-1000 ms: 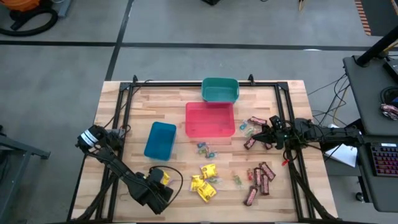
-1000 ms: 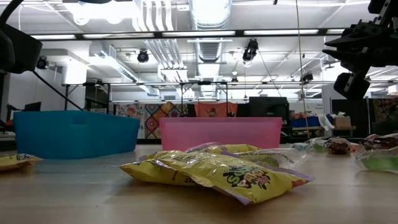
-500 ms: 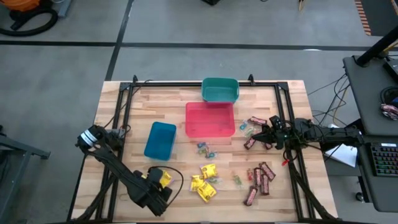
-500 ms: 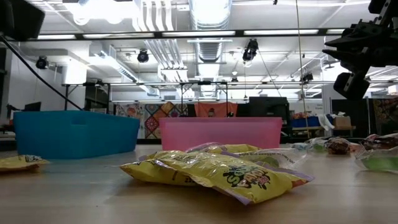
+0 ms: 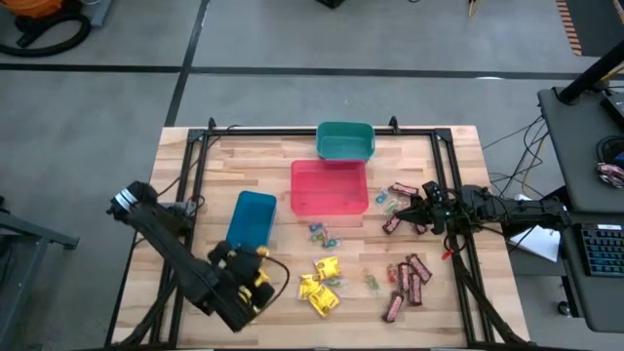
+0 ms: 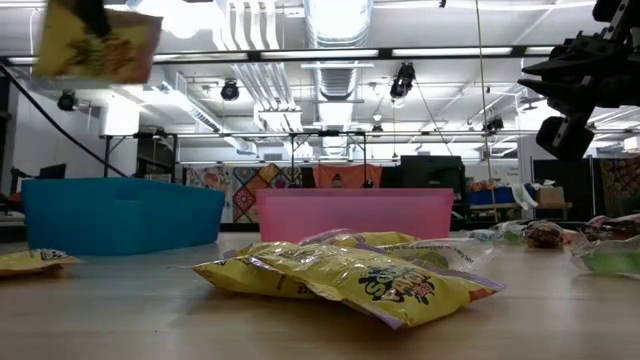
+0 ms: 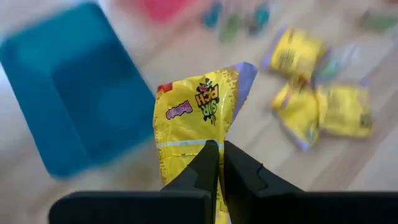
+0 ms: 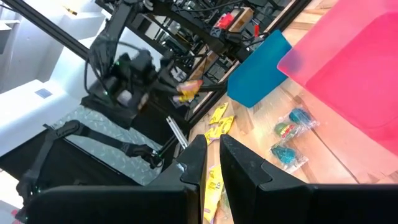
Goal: Sort candy
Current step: Put the yellow candy into the blue bin
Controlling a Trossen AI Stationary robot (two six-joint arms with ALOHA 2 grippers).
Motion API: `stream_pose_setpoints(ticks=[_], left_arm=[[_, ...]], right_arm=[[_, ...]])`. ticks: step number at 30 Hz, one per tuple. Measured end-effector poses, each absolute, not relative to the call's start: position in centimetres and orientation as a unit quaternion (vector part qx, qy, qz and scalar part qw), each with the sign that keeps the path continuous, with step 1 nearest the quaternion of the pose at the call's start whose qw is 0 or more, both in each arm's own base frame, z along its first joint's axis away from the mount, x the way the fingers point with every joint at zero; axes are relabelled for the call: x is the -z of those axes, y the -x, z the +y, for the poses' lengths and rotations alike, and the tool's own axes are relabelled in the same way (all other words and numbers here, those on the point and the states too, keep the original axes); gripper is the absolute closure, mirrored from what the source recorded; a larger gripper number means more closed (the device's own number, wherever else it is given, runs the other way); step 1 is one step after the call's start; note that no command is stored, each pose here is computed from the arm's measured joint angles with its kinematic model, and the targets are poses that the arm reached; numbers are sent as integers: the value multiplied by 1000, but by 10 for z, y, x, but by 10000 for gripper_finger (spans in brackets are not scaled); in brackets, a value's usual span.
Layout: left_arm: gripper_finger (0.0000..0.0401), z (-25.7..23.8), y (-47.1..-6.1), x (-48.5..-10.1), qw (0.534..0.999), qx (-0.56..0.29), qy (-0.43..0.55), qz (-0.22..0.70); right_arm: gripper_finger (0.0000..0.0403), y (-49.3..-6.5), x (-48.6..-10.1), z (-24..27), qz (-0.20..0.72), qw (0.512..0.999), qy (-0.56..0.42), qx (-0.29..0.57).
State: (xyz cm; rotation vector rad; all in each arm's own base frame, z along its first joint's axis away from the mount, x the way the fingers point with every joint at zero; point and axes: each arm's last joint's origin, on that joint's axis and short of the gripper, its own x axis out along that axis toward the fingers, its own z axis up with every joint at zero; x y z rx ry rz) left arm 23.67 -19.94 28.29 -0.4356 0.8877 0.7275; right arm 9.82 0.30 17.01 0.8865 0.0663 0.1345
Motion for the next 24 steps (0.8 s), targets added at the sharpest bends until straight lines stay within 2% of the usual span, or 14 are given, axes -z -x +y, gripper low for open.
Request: stream_pose_setpoints(ticks=[8, 17, 24], left_arm=[[401, -134, -222, -287, 826, -356, 177, 399], [401, -66, -197, -244, 820, -359, 252, 368], [401, -41, -181, -211, 814, -346, 311, 349]], right_arm=[[364, -98, -171, 3, 26, 901, -428, -65], [364, -99, -171, 1, 11, 905, -424, -32], [364, -99, -171, -1, -7, 908, -420, 1]])
